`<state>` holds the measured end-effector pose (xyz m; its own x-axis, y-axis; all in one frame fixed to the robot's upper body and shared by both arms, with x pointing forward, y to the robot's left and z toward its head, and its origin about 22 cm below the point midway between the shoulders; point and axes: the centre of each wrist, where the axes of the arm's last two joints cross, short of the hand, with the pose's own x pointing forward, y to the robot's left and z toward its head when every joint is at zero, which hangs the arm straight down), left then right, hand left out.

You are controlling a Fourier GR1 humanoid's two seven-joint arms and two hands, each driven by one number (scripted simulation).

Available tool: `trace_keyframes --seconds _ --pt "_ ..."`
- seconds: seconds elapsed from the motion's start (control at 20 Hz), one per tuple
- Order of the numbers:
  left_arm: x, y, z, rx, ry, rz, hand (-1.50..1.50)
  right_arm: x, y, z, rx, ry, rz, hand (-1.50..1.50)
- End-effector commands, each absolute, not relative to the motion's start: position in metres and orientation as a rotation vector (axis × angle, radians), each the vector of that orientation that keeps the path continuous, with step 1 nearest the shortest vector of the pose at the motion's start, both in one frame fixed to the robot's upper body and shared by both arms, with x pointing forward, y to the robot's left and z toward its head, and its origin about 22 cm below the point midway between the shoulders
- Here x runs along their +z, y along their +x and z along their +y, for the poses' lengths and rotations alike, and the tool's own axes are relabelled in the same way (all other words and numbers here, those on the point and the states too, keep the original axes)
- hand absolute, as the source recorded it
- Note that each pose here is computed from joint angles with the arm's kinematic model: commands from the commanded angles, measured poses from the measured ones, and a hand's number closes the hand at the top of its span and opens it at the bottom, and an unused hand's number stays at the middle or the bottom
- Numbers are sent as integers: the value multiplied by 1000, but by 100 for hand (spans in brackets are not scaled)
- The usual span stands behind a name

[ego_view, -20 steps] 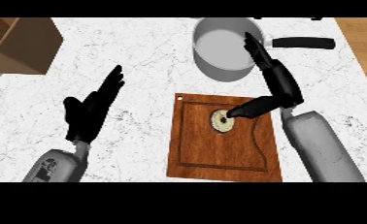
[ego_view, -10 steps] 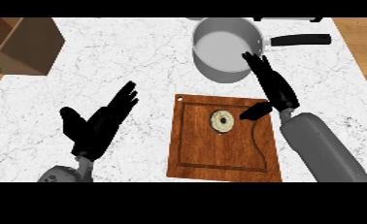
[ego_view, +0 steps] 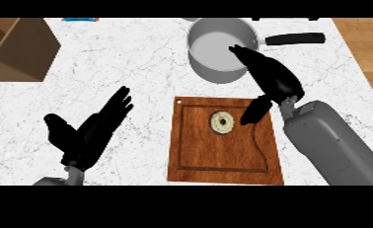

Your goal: Pick the cupcake from the cutting board and place it in the pot

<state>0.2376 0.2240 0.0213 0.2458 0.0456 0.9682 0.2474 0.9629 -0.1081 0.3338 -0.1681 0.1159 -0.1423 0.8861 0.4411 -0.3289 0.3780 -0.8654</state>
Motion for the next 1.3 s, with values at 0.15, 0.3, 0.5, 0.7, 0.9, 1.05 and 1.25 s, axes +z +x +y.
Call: trace_keyframes --seconds 0.15,0.3,0.5,0.7,0.9,1.05,1.25 --pt "25 239 218 -130 -257 -1318 0 184 316 -136 1198 -547 -1110 -150" --pt "16 253 214 -148 -276 -1319 0 198 313 -106 1164 -541 -1053 -150" --pt "29 244 227 -141 -270 -1328 0 179 304 -118 1126 -482 -1026 -150" --pt "13 232 223 -129 -275 -1320 0 173 302 -111 1088 -451 -1050 -150" --pt "30 224 234 -140 -268 -1318 0 147 305 -96 1128 -463 -1006 -150" --pt "33 227 212 -144 -262 -1321 0 124 274 -87 1157 -491 -1016 -150" --pt "26 240 223 -162 -269 -1320 0 107 288 -84 1196 -583 -963 -150"
